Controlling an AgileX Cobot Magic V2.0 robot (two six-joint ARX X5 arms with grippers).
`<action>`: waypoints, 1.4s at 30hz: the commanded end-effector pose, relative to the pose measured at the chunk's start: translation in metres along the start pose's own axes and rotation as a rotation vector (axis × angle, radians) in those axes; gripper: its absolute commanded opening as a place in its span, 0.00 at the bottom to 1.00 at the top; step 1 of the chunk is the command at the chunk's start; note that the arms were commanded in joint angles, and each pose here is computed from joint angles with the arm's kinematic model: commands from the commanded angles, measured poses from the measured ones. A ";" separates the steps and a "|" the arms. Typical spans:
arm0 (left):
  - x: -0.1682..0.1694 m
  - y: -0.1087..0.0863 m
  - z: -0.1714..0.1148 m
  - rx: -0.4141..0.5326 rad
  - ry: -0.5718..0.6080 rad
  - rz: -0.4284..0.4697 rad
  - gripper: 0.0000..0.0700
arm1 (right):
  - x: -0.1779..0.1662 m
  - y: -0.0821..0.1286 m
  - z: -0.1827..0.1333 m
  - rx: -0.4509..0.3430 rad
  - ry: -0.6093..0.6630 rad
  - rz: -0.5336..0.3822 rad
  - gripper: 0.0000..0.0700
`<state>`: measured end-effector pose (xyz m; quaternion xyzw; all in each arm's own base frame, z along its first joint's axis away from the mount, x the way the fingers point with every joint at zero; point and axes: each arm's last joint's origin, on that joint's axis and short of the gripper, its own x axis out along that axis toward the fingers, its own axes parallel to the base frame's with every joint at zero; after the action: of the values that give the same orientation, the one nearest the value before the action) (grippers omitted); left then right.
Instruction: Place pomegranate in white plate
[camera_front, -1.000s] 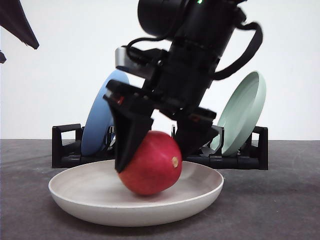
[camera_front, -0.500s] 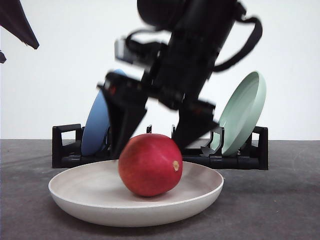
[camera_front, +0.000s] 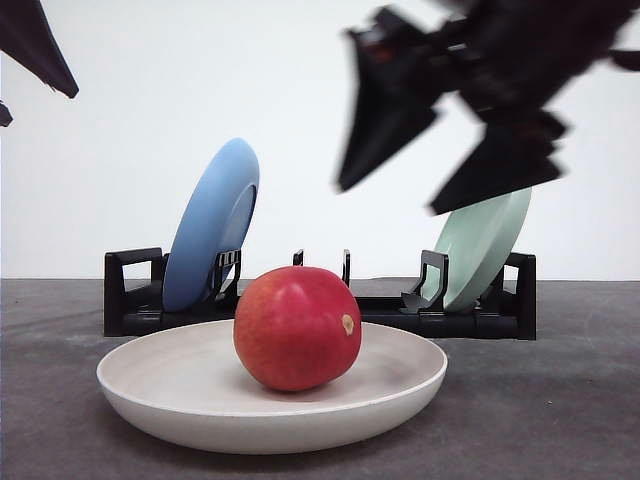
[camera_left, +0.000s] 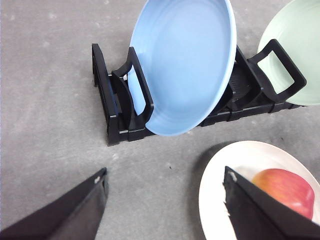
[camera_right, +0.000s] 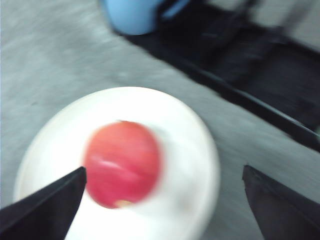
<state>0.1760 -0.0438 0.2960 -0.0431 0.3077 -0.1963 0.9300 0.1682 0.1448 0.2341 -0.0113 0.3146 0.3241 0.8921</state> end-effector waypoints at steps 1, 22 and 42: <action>0.001 -0.001 0.002 -0.005 -0.004 -0.005 0.62 | -0.008 -0.006 -0.004 0.034 -0.013 -0.020 0.88; 0.001 -0.001 0.002 -0.023 -0.005 -0.005 0.02 | -0.058 -0.055 -0.024 0.153 -0.076 -0.293 0.03; -0.014 0.002 -0.014 0.009 -0.054 0.015 0.02 | -0.058 -0.055 -0.023 0.150 -0.095 -0.300 0.04</action>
<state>0.1591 -0.0368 0.2929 -0.0579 0.2901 -0.1851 0.9371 0.1528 0.0621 0.2389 0.0275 0.2935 0.1617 0.9418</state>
